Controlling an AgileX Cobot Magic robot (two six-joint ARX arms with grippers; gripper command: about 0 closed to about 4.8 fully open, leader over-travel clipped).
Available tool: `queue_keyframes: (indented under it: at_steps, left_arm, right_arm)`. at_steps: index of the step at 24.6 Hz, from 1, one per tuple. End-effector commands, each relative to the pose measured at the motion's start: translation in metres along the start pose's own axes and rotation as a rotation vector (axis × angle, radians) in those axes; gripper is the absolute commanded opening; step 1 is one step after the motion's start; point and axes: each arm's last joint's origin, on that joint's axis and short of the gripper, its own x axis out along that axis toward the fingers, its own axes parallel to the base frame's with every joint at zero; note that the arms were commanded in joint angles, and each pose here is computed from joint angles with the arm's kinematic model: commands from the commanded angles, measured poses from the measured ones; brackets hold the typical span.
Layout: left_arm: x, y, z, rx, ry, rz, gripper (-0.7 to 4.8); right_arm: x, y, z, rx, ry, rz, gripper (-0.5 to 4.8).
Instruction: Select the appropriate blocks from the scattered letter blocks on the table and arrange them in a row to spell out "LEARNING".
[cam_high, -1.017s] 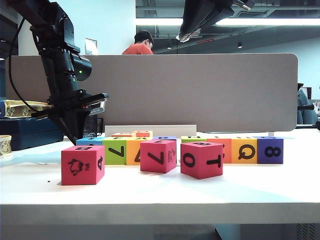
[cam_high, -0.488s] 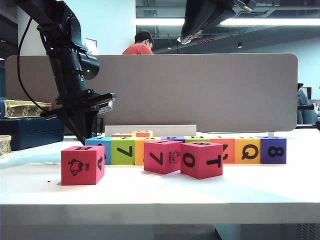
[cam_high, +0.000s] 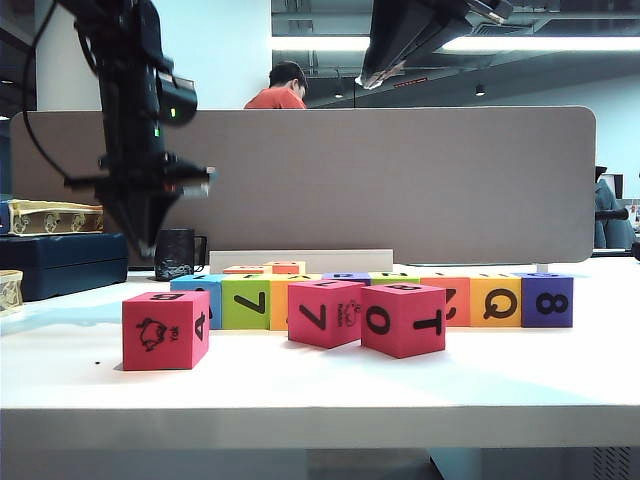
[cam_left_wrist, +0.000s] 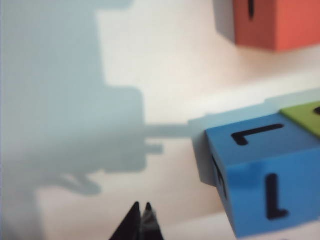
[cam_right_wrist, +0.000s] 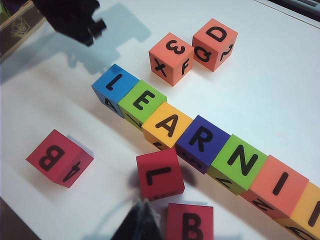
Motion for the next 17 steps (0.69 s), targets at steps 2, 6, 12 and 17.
queue_keyframes:
  at_steps: [2,6,12,17]
  left_arm:
    - [-0.033,-0.008,-0.002,-0.012,-0.081,-0.106,-0.05]
    - [-0.060,-0.035,-0.006,0.086,-0.185,-0.210,-0.05]
    - [-0.075,-0.068,-0.013,0.208,-0.224,-0.217,-0.05]
    - [-0.082,-0.104,-0.021,0.333,-0.241,-0.158,-0.05]
  right_arm:
    - [-0.002,-0.002,0.003,-0.015,-0.018,-0.005,-0.02]
    - [-0.004,-0.011,0.003,-0.025,-0.008,-0.069,-0.02]
    - [-0.017,-0.029,0.006,0.008,0.077,-0.156,-0.02]
    - [-0.041,-0.051,0.015,0.060,0.141,-0.237,-0.02]
